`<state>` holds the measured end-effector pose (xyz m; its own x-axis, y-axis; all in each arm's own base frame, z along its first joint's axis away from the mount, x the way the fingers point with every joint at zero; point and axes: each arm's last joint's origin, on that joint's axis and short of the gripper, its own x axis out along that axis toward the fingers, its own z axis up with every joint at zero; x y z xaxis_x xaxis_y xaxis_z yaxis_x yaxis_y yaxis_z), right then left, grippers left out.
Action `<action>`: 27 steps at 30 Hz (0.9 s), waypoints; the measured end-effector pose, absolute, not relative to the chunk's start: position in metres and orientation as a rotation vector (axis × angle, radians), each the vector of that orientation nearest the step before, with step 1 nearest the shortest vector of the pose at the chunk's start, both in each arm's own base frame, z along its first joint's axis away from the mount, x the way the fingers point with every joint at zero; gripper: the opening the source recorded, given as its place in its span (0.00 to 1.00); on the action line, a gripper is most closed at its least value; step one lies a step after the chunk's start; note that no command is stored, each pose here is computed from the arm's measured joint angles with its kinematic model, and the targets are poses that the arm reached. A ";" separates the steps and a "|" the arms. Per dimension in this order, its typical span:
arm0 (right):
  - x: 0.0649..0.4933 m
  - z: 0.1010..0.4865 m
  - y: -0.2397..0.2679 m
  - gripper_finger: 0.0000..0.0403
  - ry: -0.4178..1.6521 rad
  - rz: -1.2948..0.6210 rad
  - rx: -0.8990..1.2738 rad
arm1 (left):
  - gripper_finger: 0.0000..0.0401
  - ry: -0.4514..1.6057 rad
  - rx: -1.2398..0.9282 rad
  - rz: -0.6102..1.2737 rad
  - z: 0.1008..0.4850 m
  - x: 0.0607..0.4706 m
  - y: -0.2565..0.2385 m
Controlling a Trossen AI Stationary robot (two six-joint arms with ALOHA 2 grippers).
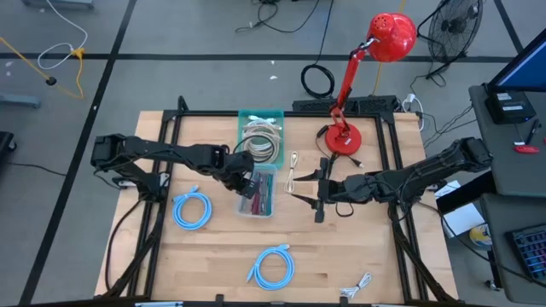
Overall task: Pick & Place USB Port
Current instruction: Put the blue black tied USB cable into the transparent bin
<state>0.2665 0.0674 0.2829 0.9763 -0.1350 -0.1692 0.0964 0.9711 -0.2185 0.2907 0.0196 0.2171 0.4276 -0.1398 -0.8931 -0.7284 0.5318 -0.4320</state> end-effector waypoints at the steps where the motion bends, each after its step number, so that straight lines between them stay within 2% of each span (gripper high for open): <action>1: 0.267 0.283 0.067 0.49 0.184 -0.118 -0.211 | 0.27 1.095 -0.967 0.450 0.217 0.290 0.020; 8: 0.267 0.283 0.067 0.49 0.185 -0.118 -0.211 | 0.28 1.077 -0.953 0.420 0.218 0.293 0.020; 14: 0.267 0.283 0.067 0.49 0.184 -0.118 -0.211 | 0.28 0.934 -0.907 0.318 0.226 0.306 0.022; 18: 0.267 0.283 0.067 0.49 0.184 -0.118 -0.211 | 0.20 0.911 -0.765 0.226 0.228 0.308 0.026; 23: 0.267 0.283 0.067 0.49 0.185 -0.119 -0.212 | 0.04 0.956 -0.507 0.127 0.225 0.305 0.028; 27: 0.267 0.283 0.067 0.49 0.185 -0.119 -0.211 | 0.02 0.978 -0.397 0.094 0.220 0.306 0.031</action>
